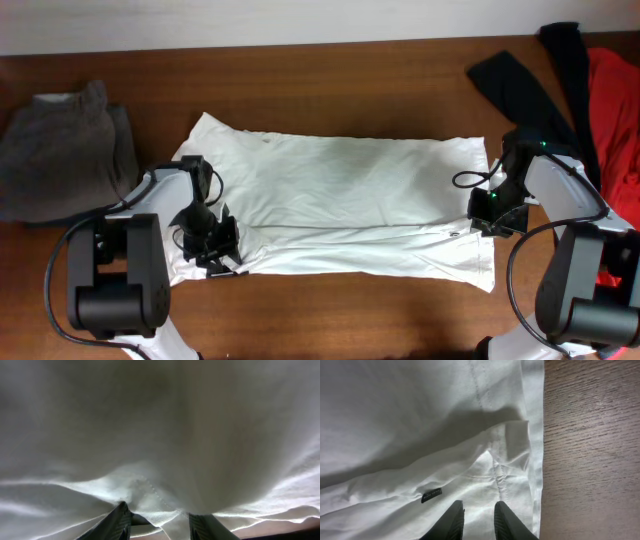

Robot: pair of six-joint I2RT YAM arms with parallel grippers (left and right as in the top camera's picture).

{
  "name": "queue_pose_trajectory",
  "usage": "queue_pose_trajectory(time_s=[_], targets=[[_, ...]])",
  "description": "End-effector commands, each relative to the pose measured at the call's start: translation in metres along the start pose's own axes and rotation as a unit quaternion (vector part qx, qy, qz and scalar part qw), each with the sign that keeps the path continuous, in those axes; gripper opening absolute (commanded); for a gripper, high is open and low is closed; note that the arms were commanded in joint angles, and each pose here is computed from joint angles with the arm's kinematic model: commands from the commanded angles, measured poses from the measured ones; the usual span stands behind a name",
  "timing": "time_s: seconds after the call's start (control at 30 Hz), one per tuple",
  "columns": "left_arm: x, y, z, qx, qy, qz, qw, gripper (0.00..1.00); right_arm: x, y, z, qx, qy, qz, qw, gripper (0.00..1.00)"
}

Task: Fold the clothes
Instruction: 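Move the left gripper to the T-shirt's upper left corner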

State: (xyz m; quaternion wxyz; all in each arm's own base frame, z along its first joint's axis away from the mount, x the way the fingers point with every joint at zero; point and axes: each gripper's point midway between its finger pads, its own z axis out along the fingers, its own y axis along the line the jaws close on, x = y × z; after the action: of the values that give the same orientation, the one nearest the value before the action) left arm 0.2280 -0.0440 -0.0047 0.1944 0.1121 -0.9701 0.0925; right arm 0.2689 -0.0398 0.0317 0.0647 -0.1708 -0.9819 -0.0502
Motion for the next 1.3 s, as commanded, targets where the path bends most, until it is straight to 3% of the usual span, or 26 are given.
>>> queue_pose_trajectory(time_s=[0.0,0.13,0.3,0.33,0.37,0.53,0.7,0.83,1.1,1.27], targets=[[0.015,0.022,0.025,-0.048,0.041,-0.013,0.998,0.39,0.0,0.0,0.001,0.004,0.002,-0.004,1.0,0.26],[0.004,0.024,0.0,-0.062,-0.028,-0.008,0.998,0.4,-0.002,-0.002,0.001,0.008,-0.002,-0.004,1.0,0.26],[-0.03,0.007,-0.05,-0.039,-0.171,0.015,0.984,0.55,-0.01,0.005,-0.01,-0.007,-0.019,-0.006,1.0,0.26],[-0.038,0.002,-0.067,-0.03,-0.207,0.021,0.978,0.65,-0.013,0.006,-0.018,-0.009,-0.03,-0.007,0.999,0.26],[-0.041,-0.001,-0.073,-0.027,-0.221,0.023,0.975,0.66,-0.015,0.007,-0.023,-0.01,-0.036,-0.008,0.999,0.26],[-0.073,-0.025,-0.145,-0.009,-0.341,0.076,0.937,0.86,-0.029,0.015,-0.079,-0.018,-0.104,-0.019,0.994,0.29],[-0.107,-0.036,-0.205,-0.011,-0.423,0.116,0.899,0.87,-0.026,0.017,-0.109,-0.019,-0.137,-0.04,0.99,0.32],[-0.144,-0.032,-0.229,-0.016,-0.44,0.115,0.89,0.87,-0.018,0.016,-0.112,-0.019,-0.131,-0.04,0.99,0.32],[-0.232,-0.025,-0.186,-0.013,-0.415,0.119,0.902,0.87,-0.015,0.016,-0.111,-0.018,-0.124,-0.039,0.991,0.32],[-0.267,-0.043,-0.174,0.029,-0.444,0.146,0.884,0.84,-0.015,0.016,-0.111,-0.018,-0.124,-0.039,0.991,0.33]])
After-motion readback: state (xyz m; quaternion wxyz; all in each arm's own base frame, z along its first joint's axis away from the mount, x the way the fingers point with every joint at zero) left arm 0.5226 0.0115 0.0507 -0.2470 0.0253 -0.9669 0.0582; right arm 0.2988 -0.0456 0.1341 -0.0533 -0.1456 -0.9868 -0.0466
